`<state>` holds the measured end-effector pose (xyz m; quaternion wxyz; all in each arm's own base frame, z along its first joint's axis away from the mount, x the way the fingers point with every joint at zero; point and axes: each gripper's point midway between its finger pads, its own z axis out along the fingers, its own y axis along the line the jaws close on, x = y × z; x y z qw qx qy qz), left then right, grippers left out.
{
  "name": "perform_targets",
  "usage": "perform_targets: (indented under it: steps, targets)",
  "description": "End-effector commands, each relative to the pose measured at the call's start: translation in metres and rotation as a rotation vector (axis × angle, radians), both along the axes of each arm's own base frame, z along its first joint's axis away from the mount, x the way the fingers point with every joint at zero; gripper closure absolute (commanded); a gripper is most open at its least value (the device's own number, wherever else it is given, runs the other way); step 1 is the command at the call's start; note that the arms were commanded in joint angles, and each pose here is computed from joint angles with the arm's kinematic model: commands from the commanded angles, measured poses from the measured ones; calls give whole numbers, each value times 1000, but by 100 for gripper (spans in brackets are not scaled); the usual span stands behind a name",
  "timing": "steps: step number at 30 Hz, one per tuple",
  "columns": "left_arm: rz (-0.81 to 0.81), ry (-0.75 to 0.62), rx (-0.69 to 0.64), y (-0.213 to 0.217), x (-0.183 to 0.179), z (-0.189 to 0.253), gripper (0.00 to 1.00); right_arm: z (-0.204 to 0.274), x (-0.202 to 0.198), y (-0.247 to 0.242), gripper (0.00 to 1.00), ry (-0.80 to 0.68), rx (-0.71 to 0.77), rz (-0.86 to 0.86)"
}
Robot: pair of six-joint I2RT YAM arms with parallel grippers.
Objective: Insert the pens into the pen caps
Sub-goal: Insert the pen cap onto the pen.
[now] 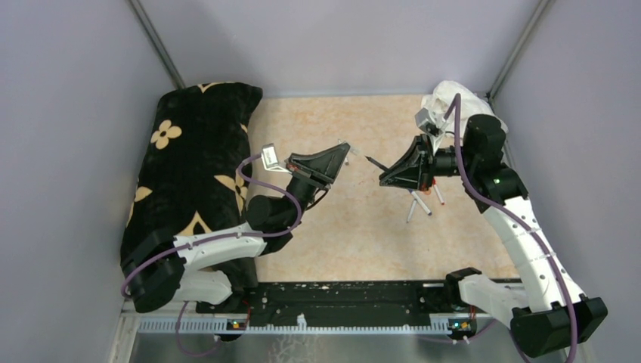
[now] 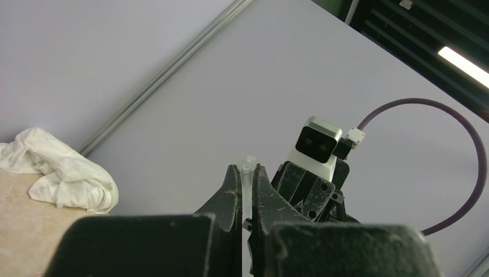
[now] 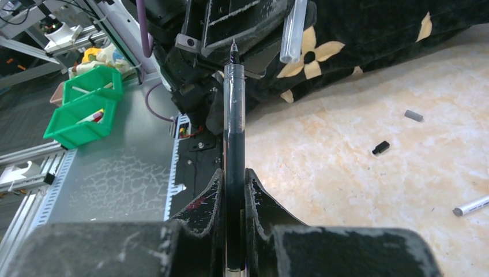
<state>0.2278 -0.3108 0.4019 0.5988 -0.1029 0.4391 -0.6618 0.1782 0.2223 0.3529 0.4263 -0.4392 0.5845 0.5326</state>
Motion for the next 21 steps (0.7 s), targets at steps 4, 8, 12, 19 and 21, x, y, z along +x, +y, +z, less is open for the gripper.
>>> perform_targets:
  steps: [4, 8, 12, 19, 21]
  targets:
    - [-30, -87, -37, 6, -11, 18, 100, -10, 1, -1, 100, -43, -9, -3]
    - [-74, -124, -51, 0, -18, 22, 100, -10, 5, 0, 100, -35, -8, -15]
    - [-105, -140, -47, -7, -21, 23, 100, -9, 5, 0, 100, -39, -4, -12]
    - [-117, -143, -48, -10, -22, 23, 100, -10, 6, 0, 100, -40, -4, -12]
    - [-104, -140, -52, -8, -20, 23, 100, -11, 3, 0, 100, -31, -5, -5]
